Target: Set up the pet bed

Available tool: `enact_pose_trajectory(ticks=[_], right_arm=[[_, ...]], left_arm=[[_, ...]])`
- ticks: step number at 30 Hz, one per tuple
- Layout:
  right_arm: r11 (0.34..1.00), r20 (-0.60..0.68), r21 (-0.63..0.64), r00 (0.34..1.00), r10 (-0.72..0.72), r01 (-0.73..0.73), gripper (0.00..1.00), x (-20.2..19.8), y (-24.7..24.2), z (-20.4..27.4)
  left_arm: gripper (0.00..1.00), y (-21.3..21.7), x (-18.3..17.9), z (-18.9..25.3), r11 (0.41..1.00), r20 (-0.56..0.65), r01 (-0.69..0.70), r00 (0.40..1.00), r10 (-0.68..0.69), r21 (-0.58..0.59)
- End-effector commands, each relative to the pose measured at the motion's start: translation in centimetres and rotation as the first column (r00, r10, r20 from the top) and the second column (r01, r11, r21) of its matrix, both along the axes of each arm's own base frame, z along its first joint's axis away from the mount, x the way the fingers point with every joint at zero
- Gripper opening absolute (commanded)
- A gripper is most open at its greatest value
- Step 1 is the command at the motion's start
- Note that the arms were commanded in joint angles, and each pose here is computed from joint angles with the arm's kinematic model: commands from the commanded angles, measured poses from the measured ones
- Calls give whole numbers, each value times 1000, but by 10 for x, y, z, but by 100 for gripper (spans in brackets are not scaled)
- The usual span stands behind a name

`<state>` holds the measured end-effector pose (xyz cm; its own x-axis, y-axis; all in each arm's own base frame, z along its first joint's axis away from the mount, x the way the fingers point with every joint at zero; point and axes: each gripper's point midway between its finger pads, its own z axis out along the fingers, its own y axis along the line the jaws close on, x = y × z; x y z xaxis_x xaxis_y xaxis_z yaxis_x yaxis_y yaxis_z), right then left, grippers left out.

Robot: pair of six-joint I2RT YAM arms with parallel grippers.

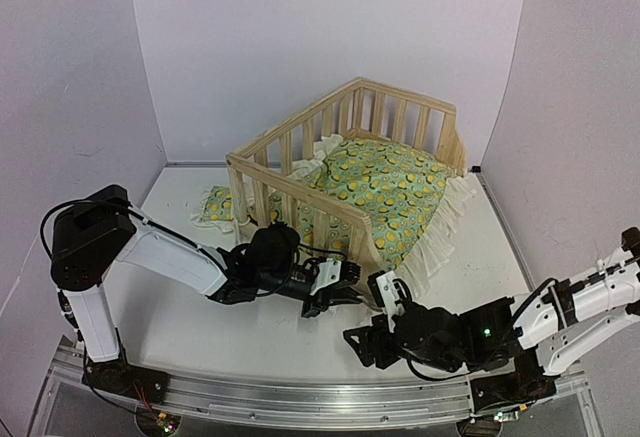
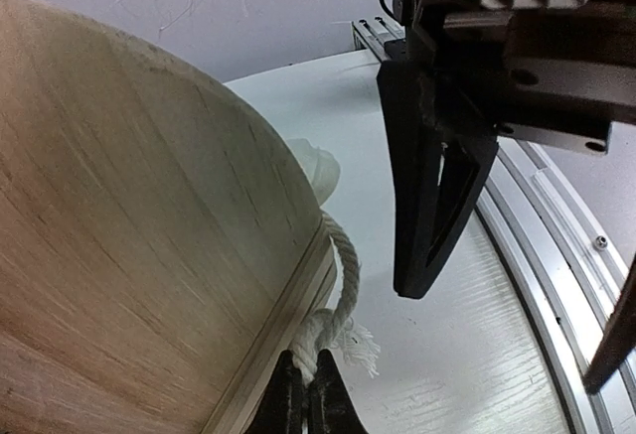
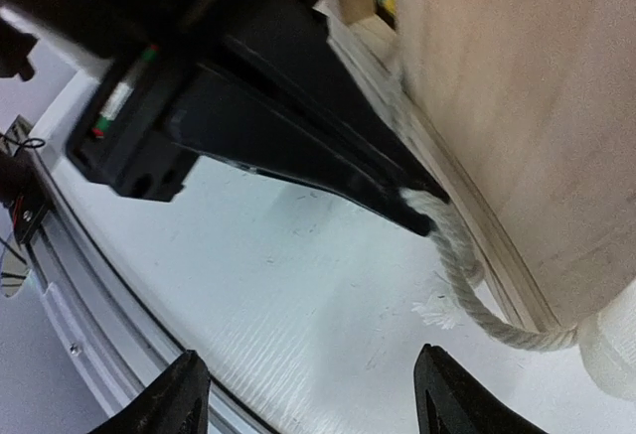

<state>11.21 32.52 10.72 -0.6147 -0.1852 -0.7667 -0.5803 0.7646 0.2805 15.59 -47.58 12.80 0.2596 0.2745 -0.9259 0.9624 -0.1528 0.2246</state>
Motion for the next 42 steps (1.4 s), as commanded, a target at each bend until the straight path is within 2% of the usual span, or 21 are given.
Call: enact_pose_trajectory(ticks=[1, 6, 9, 12, 14, 22, 28, 35, 38, 40, 42], right_arm=[[972, -21, 154, 984, -175, 177, 70, 16, -5, 3], [960, -37, 131, 968, -246, 249, 69, 20, -19, -19], [936, -22, 186, 953, -302, 301, 67, 27, -24, -17], [913, -14, 247, 944, -331, 324, 54, 32, -26, -18], [914, 8, 283, 952, -306, 291, 52, 32, -19, -15], [850, -4, 339, 904, -427, 403, 61, 44, -31, -29], [816, 43, 382, 873, -485, 434, 60, 53, -33, -18], [819, 69, 403, 879, -472, 408, 50, 54, -20, -14], [825, 88, 407, 882, -463, 392, 49, 54, -14, -11], [822, 100, 409, 876, -471, 396, 44, 56, -14, -9], [829, 122, 398, 873, -472, 393, 34, 58, -11, -8]], left_arm=[[0, -7, 6, 16, 999, 2, 1, 1000, -1, -37], [0, -6, 8, 21, 999, 3, -2, 1000, 2, -41], [0, -7, 8, 21, 999, -1, -1, 1000, 1, -41], [0, -7, 6, 20, 999, -12, 6, 1000, -7, -38], [0, -7, 6, 20, 999, -15, 7, 1000, -8, -38], [0, -5, 6, 22, 999, -13, 5, 1000, -5, -36], [0, -6, 6, 21, 999, -23, 12, 1000, -13, -35], [0, -6, 7, 22, 999, -18, 8, 1000, -8, -36], [0, -6, 7, 23, 999, -18, 9, 1000, -9, -36], [0, -7, 6, 23, 999, -20, 12, 1000, -12, -37], [0, -7, 6, 23, 999, -22, 11, 1000, -12, -37]])
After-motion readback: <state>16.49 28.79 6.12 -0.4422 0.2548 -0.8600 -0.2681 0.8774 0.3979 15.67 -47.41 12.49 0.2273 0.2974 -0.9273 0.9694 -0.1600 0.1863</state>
